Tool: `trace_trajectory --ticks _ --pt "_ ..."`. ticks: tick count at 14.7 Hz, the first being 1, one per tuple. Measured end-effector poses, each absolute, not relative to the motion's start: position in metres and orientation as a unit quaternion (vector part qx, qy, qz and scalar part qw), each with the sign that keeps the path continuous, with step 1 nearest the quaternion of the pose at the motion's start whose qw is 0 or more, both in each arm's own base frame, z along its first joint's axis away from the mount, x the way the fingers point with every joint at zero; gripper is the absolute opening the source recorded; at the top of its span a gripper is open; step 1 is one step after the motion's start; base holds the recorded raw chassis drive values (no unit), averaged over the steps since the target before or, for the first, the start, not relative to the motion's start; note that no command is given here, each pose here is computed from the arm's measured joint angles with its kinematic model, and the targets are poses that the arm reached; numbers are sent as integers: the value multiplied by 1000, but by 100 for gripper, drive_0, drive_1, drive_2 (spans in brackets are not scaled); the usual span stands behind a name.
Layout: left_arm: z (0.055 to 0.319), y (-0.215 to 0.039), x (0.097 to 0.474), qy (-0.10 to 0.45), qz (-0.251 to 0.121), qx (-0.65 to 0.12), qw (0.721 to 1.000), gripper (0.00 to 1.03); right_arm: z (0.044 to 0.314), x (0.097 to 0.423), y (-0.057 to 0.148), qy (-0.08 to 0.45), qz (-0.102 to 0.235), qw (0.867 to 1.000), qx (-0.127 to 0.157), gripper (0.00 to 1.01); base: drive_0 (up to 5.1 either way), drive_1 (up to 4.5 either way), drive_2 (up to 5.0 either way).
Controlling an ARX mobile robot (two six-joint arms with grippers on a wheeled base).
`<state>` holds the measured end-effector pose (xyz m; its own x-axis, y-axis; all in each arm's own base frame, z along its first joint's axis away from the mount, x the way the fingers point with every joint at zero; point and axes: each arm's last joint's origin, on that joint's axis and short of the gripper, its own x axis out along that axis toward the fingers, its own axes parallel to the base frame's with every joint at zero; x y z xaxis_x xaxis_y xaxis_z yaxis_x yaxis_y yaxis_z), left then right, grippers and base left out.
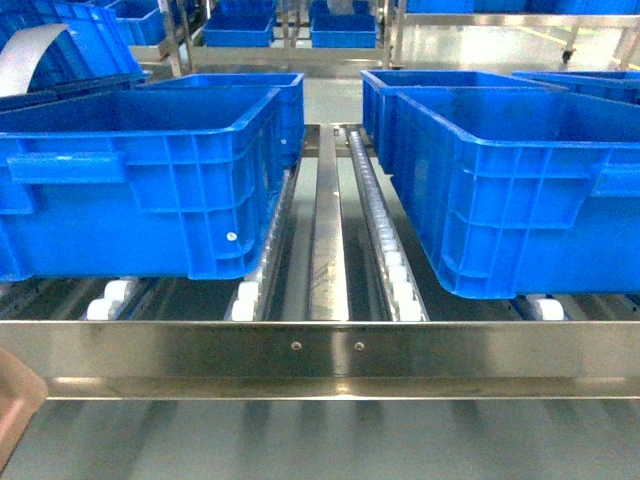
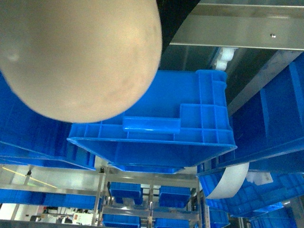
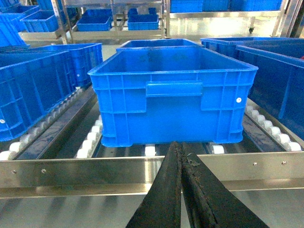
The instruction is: Place part in tray to right shelf
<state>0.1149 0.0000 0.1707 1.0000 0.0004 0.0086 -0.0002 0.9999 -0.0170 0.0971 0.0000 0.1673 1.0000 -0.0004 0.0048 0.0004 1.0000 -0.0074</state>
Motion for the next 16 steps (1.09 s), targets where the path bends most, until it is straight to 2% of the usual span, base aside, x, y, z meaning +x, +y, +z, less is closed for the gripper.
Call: trace_trajectory --ticks 3,5,7,9,14,16 --pt "171 0 111 -5 0 -8 1000 14 167 97 0 -2 0 1000 -4 2 0 0 0" --pt "164 0 101 21 -2 -8 1000 14 167 97 0 -2 0 1000 -4 2 0 0 0" --pt "169 0 97 -9 0 -7 1000 14 167 97 0 -3 0 1000 -4 2 0 0 0" --pt "167 0 97 1 0 -7 1000 14 167 97 0 -2 0 1000 -4 2 0 0 0" --pt "167 0 97 0 0 -7 1000 14 167 97 0 -2 0 1000 -4 51 0 0 0" --pt "167 0 97 0 0 -7 1000 14 167 97 0 -2 0 1000 -4 75 0 0 0"
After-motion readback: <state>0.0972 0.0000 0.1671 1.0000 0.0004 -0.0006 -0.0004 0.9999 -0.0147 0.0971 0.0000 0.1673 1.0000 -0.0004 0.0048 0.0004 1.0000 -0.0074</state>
